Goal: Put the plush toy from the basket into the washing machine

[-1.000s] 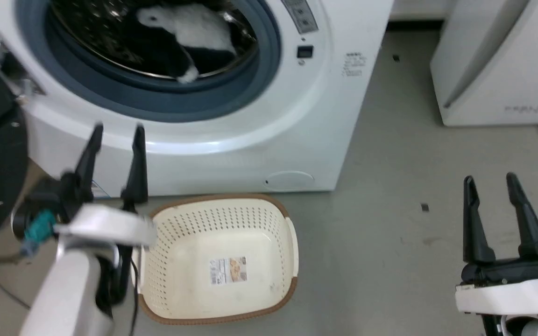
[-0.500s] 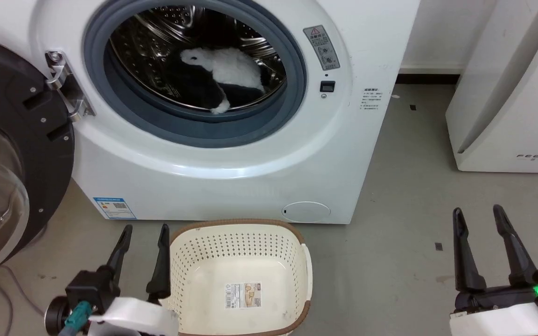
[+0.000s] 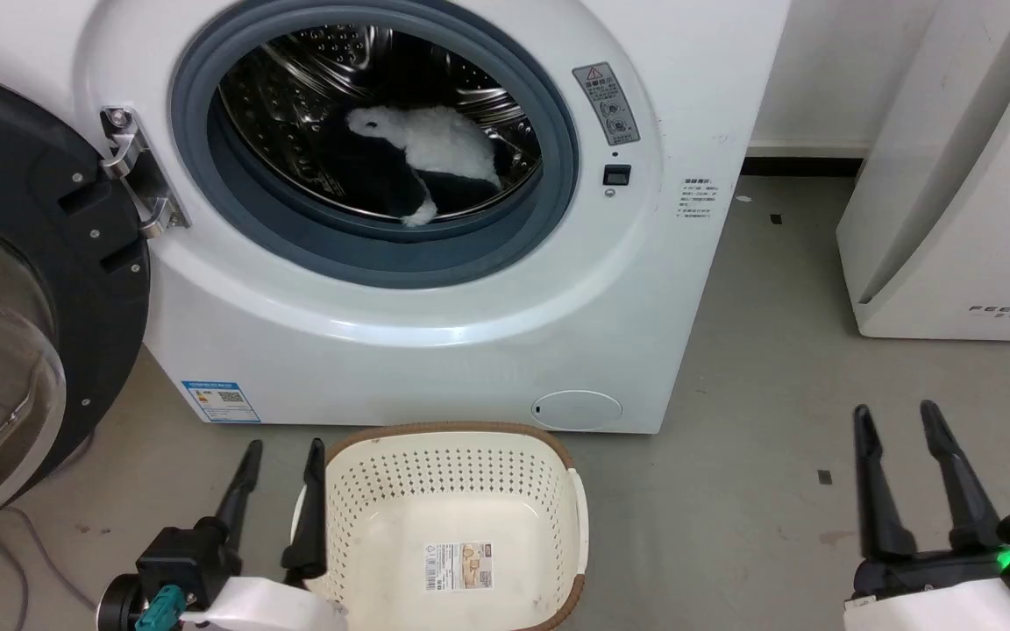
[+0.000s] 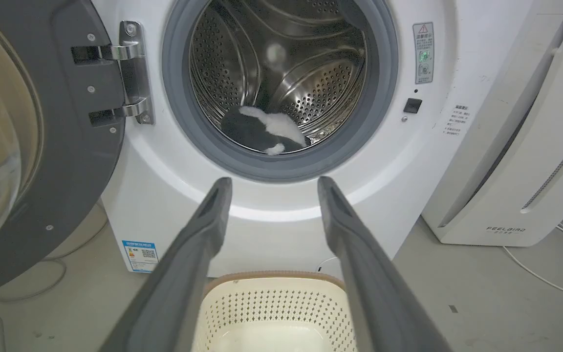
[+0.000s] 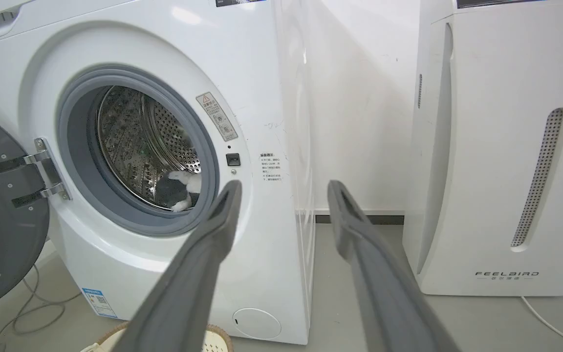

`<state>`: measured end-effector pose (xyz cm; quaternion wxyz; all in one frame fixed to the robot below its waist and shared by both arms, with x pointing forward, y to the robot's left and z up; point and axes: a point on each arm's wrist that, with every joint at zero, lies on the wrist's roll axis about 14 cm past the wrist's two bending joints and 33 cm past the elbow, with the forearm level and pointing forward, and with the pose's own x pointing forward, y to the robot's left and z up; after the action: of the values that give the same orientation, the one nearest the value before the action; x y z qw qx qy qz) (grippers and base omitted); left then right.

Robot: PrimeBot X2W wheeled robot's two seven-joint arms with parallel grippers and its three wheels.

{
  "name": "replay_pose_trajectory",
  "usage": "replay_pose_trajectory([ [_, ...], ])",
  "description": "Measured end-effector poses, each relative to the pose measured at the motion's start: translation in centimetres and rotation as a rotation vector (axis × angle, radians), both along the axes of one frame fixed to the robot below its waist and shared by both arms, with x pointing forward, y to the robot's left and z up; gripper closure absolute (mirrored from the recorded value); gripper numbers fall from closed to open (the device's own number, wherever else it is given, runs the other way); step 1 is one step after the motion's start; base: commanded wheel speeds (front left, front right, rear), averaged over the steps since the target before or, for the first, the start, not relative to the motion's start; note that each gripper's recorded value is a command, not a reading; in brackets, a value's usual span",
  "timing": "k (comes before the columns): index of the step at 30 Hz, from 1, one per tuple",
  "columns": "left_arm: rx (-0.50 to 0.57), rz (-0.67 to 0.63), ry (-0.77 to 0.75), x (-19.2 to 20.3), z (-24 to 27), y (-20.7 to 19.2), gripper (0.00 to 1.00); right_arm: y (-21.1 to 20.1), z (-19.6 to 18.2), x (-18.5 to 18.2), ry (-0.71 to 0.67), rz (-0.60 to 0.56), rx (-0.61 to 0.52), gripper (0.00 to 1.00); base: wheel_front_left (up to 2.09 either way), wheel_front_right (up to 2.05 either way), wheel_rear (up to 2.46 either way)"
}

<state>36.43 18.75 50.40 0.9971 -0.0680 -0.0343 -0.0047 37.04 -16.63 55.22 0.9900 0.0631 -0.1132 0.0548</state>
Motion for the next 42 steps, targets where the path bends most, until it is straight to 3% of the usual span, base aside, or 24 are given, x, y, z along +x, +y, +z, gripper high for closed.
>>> replay_pose_trajectory([
  [42, 0.050, -0.011, 0.024, 0.3, 0.5, -0.5, 1.00, 0.2, -1.0, -0.2, 0.073, 0.007, -0.048, 1.00, 0.00, 0.00, 0.00],
])
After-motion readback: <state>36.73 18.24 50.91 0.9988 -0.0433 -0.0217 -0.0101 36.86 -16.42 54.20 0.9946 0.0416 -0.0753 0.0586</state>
